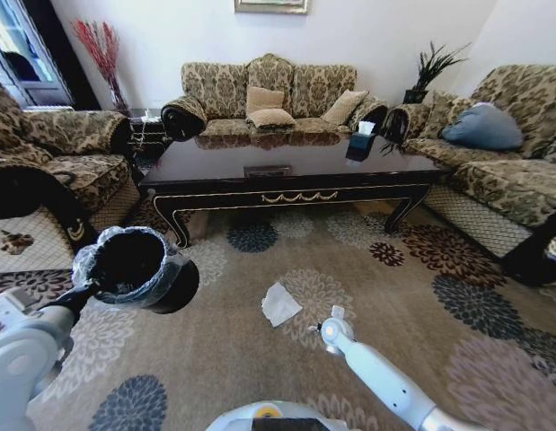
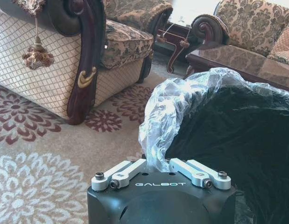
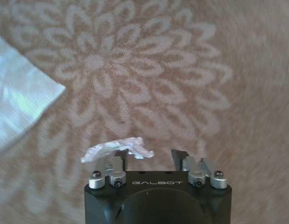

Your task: Move to the front of the table and pick up the trash from the floor, then place it into the trash bin.

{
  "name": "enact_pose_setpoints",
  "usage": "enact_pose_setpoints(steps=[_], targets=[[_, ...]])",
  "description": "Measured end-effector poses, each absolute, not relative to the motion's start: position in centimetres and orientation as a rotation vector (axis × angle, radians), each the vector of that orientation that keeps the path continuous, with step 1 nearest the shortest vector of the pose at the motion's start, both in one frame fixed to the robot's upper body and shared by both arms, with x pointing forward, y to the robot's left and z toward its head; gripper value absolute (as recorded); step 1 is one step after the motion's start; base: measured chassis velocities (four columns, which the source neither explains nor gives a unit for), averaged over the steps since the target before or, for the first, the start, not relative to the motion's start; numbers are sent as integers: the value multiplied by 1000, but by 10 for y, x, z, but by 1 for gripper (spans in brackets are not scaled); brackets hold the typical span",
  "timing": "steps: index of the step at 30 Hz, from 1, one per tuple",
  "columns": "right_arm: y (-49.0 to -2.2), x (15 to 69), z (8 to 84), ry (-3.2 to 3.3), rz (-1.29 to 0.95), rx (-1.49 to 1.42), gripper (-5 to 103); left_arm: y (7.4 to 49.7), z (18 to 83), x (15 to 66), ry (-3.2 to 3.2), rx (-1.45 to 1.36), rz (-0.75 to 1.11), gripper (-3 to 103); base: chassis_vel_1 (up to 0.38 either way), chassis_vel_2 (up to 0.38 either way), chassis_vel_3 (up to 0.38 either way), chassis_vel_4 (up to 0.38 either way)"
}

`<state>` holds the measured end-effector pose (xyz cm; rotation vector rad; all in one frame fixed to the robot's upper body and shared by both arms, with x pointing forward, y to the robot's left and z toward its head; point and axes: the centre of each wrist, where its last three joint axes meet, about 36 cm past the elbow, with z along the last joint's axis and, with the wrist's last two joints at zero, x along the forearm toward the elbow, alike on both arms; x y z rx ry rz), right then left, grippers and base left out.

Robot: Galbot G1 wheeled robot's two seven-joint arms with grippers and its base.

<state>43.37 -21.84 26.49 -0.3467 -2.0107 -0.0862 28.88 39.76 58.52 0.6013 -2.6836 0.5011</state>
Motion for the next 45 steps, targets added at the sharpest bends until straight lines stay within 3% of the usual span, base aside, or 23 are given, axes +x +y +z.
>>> enact_pose_setpoints(steps=[1,3,5,11,15,38,45], targets=[[-221,430,262,-2031,-24,-322,57,397,585,289,-2682,602,501,3,0,0,0,0],[-224,427,258,-2053,47,-299,57,397,585,289,-2682,601,501,3,0,0,0,0],[-232,420,247,-2105,206,-234,68,396,584,288,-2682,598,502,3,0,0,0,0],[-244,417,233,-2160,320,-133,95,395,584,288,-2683,597,498,3,0,0,0,0],[-242,412,240,-2167,325,-99,100,397,584,288,-2683,603,496,3,0,0,0,0],[-257,390,242,-2156,364,178,100,391,582,287,-2680,594,486,3,0,0,0,0],[-262,405,230,-2163,427,181,100,394,582,285,-2678,612,482,3,0,0,0,0]])
